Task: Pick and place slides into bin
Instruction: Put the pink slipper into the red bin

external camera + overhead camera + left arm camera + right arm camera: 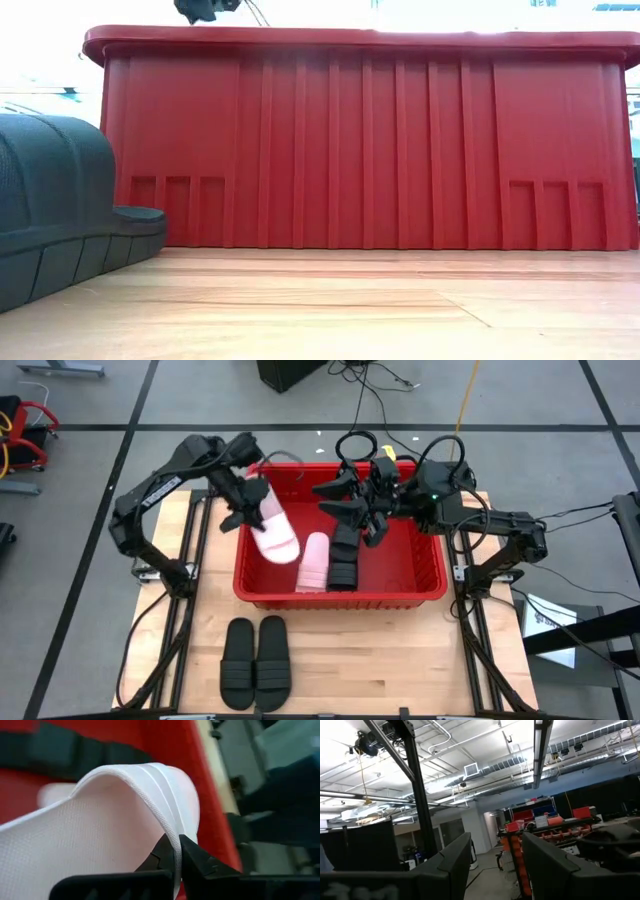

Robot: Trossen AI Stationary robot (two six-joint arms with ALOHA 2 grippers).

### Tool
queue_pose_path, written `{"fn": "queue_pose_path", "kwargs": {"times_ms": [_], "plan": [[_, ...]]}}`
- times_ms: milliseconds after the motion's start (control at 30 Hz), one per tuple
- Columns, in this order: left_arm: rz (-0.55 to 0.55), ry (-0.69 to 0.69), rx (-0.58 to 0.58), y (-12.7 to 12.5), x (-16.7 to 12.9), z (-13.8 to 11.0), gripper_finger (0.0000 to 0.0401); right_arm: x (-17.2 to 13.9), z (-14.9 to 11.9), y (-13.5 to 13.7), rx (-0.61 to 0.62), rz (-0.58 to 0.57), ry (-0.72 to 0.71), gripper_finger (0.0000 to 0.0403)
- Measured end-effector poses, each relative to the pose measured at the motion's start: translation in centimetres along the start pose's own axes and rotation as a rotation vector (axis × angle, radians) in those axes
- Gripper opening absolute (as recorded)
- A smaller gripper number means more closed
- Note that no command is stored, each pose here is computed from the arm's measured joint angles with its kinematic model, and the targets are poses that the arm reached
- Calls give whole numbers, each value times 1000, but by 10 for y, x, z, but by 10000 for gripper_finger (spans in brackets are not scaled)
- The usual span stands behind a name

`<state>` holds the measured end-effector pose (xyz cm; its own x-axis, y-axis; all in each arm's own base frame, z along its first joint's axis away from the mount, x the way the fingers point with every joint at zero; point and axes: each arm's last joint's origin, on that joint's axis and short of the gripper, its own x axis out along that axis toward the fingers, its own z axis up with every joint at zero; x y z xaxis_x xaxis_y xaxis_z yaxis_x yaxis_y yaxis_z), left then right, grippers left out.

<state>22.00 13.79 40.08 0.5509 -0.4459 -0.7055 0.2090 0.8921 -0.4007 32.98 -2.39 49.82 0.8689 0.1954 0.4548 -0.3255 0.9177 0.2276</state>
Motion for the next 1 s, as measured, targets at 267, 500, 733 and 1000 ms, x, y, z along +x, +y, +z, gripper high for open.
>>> {"fn": "queue_pose_path", "kwargs": {"times_ms": [267,500,733,1000], "plan": [[205,-133,138,18,-44,51,4,-1,2,-5,-7,-36,-13,167],[359,-150,137,33,-60,53,3,-1,2,-5,-10,-35,-12,167],[371,6,104,67,-38,51,3,-2,1,-8,-18,-49,8,167],[260,56,139,82,1,63,4,-2,-3,-9,-17,-56,45,167]]}}
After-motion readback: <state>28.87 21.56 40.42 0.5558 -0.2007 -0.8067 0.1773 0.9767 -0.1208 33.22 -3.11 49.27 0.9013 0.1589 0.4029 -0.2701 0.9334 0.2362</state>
